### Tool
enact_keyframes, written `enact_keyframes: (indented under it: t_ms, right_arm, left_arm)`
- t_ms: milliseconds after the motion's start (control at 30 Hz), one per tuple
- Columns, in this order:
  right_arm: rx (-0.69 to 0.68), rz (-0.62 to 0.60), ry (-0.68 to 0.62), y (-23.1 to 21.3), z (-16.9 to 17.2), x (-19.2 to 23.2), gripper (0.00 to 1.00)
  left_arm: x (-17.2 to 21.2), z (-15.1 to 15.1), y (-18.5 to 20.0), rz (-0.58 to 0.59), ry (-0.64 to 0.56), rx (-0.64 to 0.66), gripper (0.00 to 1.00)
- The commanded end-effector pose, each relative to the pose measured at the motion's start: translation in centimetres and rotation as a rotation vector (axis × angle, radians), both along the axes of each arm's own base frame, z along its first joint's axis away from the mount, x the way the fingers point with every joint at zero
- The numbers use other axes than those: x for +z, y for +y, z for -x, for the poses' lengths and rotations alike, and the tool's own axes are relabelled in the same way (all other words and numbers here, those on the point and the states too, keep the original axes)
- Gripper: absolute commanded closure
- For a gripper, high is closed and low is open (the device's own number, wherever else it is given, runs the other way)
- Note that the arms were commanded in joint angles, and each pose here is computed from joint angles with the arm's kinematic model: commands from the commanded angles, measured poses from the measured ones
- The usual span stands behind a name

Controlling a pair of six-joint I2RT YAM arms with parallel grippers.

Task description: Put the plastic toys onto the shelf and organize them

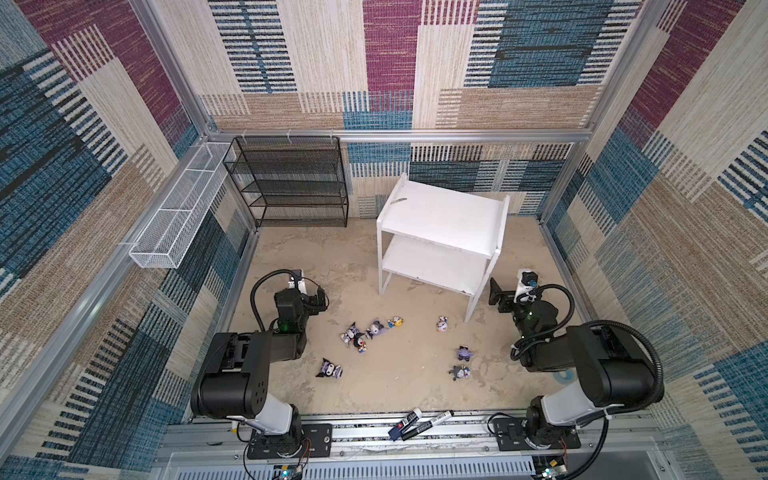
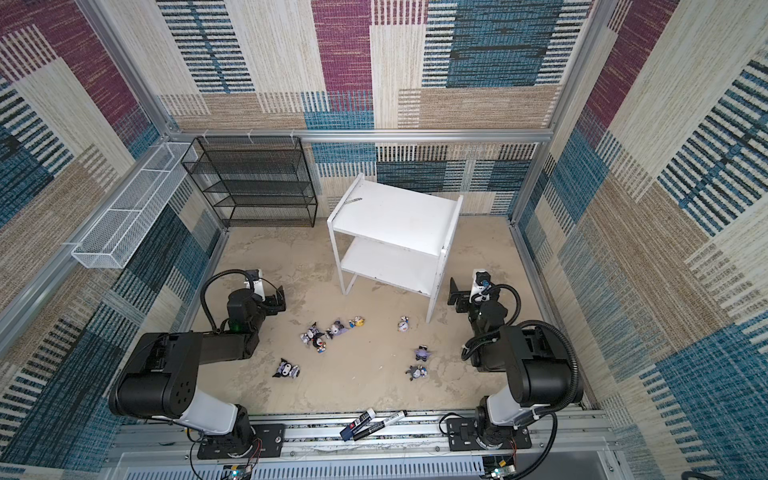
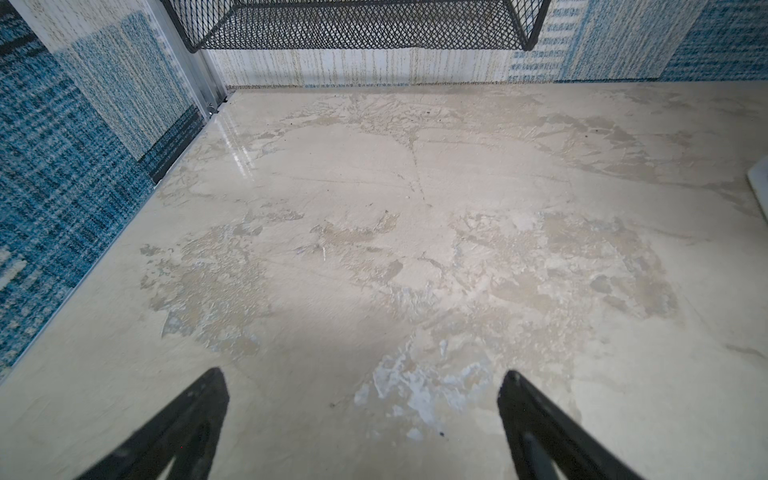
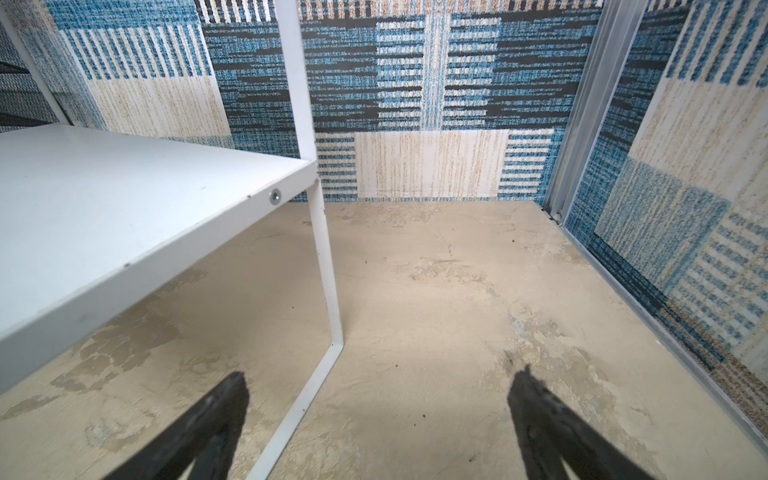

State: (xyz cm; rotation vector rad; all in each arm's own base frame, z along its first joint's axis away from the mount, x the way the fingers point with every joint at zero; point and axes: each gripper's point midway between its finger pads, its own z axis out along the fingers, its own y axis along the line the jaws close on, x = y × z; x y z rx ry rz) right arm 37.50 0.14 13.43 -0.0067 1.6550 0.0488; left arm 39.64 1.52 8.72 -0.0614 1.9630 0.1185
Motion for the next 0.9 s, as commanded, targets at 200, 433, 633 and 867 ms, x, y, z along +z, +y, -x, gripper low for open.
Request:
enact_keyframes:
  t_ms: [200,433,633,867]
  right_arm:
    - [0.006,0.009,-0.036,0.1,0.0,0.9,0.0]
    - [0.006,0.009,-0.037,0.1,-0.1,0.9,0.01]
    - [0.005,0.009,-0.035,0.1,0.0,0.8,0.0]
    - [0.006,0.009,-0.037,0.1,-0.1,0.9,0.0]
  left_arm:
    - [0.7,-0.5,-0.1,-0.003,-0.024,-0.012,0.0]
    - [0.7,-0.6,-0.1,0.03,-0.018,-0.042,0.0]
    - [1.6,-0.8,0.8,0.017,0.007,0.022,0.0]
    - [3.5,-0.4,1.3,-0.031,0.088,0.112,0.0]
